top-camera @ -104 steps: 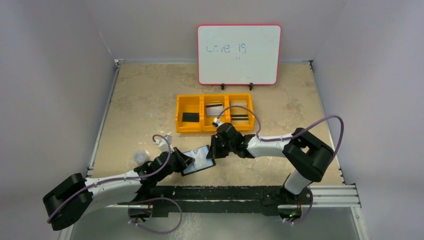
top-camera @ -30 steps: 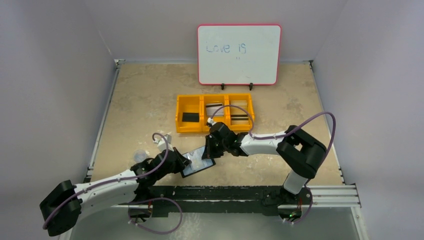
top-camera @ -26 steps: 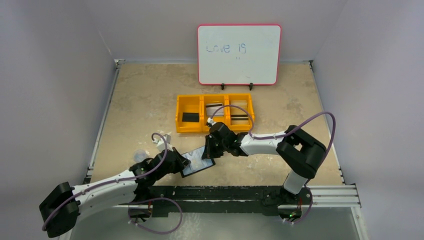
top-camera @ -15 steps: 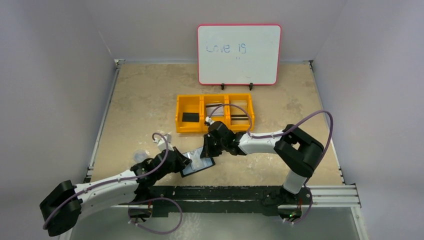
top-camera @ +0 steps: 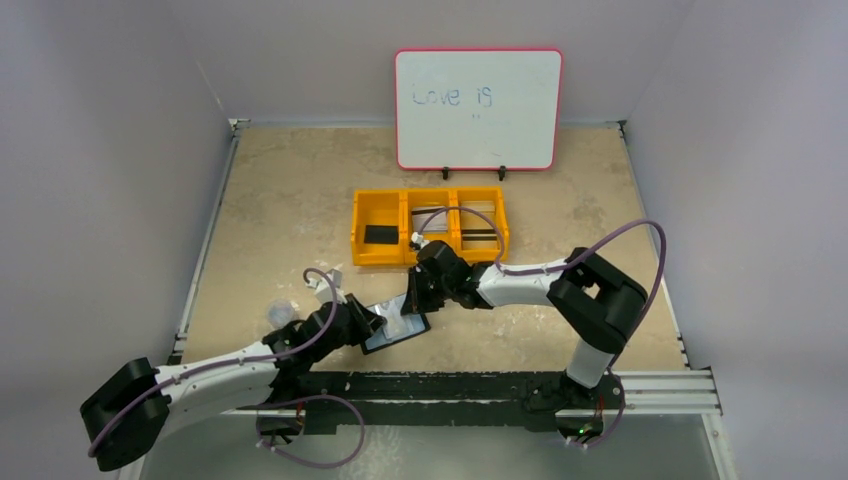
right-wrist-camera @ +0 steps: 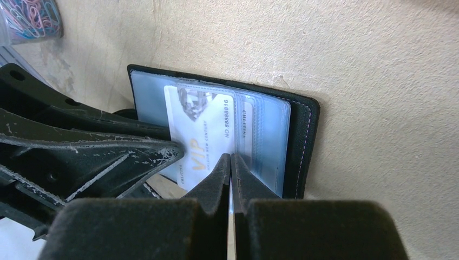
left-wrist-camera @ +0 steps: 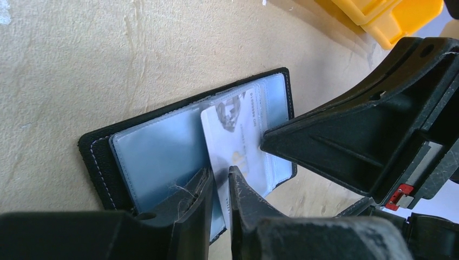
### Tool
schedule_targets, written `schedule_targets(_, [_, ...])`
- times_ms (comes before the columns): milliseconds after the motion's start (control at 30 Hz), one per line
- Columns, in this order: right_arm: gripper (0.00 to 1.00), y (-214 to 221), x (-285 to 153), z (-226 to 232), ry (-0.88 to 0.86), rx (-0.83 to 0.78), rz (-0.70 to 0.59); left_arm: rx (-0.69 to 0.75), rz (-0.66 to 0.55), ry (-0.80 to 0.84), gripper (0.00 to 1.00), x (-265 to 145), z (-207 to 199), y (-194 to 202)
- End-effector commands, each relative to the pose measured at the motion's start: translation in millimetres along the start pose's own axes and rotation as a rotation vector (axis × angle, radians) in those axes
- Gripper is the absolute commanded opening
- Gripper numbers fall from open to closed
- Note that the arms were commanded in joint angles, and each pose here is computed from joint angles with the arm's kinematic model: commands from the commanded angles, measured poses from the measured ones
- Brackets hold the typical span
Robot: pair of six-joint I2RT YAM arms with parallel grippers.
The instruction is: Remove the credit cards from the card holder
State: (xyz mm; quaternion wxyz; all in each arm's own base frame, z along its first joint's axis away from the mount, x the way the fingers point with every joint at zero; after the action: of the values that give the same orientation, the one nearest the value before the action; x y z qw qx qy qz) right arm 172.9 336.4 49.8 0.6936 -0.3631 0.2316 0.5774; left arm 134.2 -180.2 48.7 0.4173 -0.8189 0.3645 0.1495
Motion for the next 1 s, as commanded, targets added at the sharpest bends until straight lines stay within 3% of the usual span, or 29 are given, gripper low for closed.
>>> schedule_targets(0, [0.00, 15.0, 10.1, -40.2, 0.157, -0.017, 0.048, -0.058, -0.046, 0.096, 0.16, -0.6, -18.6, -9.6])
schedule_targets(167, [0.00, 18.3, 9.6, -42.5, 0.168, -0.008, 0.065, -0.051, -0.044, 0.079, 0.00, -0.6, -15.8, -9.3])
schedule_targets(400, [0.00, 19.3, 7.8, -47.2, 0.199, 0.022, 0.058, 0.013, -0.027, -0.065, 0.00, -7.8, 3.8, -10.2])
schedule_targets(800, [0.00, 17.9, 8.4, -47.4, 0.208, 0.016, 0.055, 0.027, -0.017, -0.115, 0.00, -20.3, 15.5, -9.9])
schedule_targets(967, [0.00, 1.6, 2.7, -23.3, 0.110, -0.047, -0.019, 0.029, -0.017, -0.096, 0.00, -17.8, 11.5, -10.1])
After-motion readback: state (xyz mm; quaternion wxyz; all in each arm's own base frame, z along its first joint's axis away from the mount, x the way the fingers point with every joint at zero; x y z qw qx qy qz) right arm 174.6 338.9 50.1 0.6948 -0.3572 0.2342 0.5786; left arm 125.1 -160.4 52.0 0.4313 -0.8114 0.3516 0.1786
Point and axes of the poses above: each gripper's point midway between its finger pads, its own x axis out along the fingers, its own z axis along the line the jaws close on, y = z × x, the point moved 4 cm from there along -x, back along the fingers, and after that the axes turned 12 degrees about x, right-handed, at the moved point
